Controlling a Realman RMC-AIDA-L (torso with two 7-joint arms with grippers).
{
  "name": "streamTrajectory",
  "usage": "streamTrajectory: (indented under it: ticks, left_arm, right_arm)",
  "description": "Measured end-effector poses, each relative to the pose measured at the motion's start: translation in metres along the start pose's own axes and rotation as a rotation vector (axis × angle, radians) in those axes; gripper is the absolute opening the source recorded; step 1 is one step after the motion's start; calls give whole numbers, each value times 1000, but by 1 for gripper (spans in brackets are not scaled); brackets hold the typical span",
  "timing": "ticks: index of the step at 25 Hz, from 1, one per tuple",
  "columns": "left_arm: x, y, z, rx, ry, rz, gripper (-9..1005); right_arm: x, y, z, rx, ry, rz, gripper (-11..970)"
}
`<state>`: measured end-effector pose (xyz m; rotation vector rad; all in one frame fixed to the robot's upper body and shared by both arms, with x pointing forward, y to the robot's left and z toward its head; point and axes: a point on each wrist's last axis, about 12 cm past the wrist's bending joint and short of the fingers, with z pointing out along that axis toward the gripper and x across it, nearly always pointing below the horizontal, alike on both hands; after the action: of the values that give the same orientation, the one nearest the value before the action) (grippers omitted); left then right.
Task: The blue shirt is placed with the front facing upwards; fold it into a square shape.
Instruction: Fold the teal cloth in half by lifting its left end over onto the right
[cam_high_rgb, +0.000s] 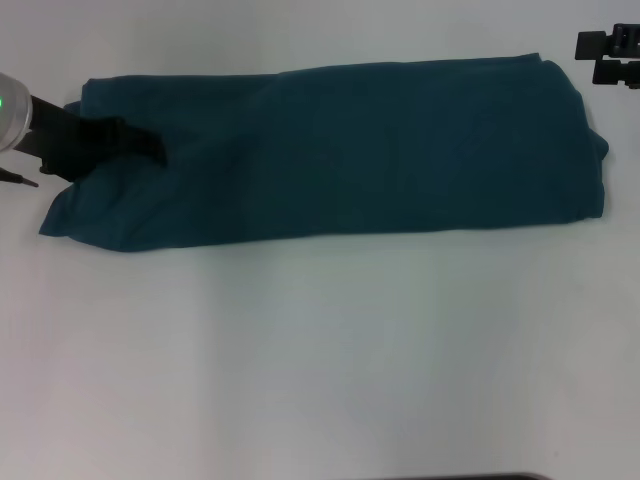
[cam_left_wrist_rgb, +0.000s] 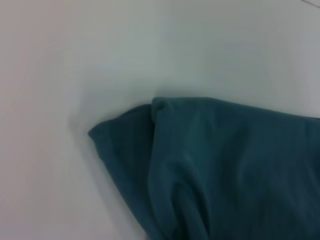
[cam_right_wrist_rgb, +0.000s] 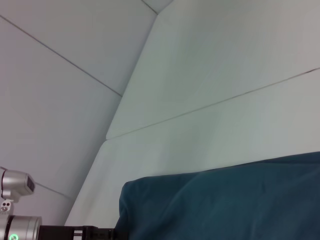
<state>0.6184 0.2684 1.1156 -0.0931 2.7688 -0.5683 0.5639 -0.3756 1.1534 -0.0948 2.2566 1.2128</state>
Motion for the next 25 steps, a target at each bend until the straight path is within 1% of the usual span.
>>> streamTrajectory:
  ticks: [4, 7, 13, 18, 24, 25]
  left_arm:
    - [-2, 4, -2, -5, -3, -11, 908]
    - [-1, 4, -2, -4, 3, -14, 908]
    - [-1, -10, 3, 39, 28, 5, 904]
    - [-5, -14, -5, 97, 22, 19, 900]
    - [-4, -12, -5, 85, 39, 19, 739]
    - [-4, -11, -5, 83, 40, 19, 660]
  right_arm:
    - [0, 0, 0, 3, -2, -3, 890]
    - [-1, 0, 0, 5, -3, -4, 890]
    - [-1, -1, -1, 8, -4, -8, 889]
    - [1, -3, -5, 17, -7, -1, 889]
    - [4, -6, -10, 24, -19, 8, 888]
    - [4, -6, -10, 23, -20, 8, 888]
